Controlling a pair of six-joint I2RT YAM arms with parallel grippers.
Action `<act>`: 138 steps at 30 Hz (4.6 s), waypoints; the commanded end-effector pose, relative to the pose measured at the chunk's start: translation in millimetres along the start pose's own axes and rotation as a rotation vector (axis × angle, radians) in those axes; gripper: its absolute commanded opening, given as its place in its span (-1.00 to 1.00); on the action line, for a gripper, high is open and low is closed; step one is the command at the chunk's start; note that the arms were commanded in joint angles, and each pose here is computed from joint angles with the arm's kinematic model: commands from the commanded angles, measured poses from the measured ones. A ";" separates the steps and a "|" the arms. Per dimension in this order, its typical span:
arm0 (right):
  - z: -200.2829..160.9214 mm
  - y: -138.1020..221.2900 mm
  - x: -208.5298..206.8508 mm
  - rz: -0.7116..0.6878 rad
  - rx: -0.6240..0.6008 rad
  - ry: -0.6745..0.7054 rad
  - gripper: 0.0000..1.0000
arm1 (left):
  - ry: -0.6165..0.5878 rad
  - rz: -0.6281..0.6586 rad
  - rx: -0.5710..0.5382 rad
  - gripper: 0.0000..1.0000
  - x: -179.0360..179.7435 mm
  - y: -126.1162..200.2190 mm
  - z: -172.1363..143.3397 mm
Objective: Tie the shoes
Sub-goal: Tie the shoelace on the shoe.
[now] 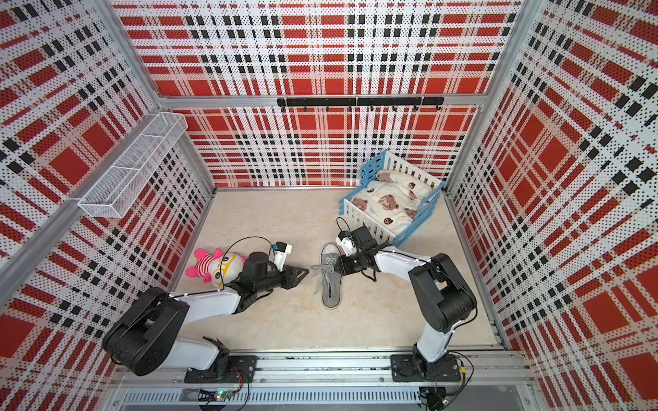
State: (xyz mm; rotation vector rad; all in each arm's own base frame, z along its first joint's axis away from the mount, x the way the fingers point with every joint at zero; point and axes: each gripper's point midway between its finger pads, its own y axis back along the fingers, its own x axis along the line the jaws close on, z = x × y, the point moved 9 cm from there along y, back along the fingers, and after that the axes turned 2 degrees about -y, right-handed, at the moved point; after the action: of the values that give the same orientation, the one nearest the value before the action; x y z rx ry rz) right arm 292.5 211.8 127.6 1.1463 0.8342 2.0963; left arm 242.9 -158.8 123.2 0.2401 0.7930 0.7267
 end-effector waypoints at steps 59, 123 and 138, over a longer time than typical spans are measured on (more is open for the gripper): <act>3.3 4.4 3.3 -0.084 -0.030 0.041 -1.00 | -0.126 -0.028 -0.086 0.07 5.9 -29.1 16.1; -7.1 17.3 -5.4 -0.551 -0.118 0.022 -1.00 | 0.080 0.038 0.023 -1.00 27.1 -39.8 -2.9; -14.1 13.2 -22.6 -0.634 -0.075 0.004 -1.00 | 0.132 0.128 0.054 -1.00 44.2 -23.2 -17.8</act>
State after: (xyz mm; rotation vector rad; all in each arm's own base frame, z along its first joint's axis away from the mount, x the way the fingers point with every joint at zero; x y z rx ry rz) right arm 289.4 198.7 132.9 0.7254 0.8942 1.6901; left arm 265.5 -160.4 80.1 0.2782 0.9092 0.7827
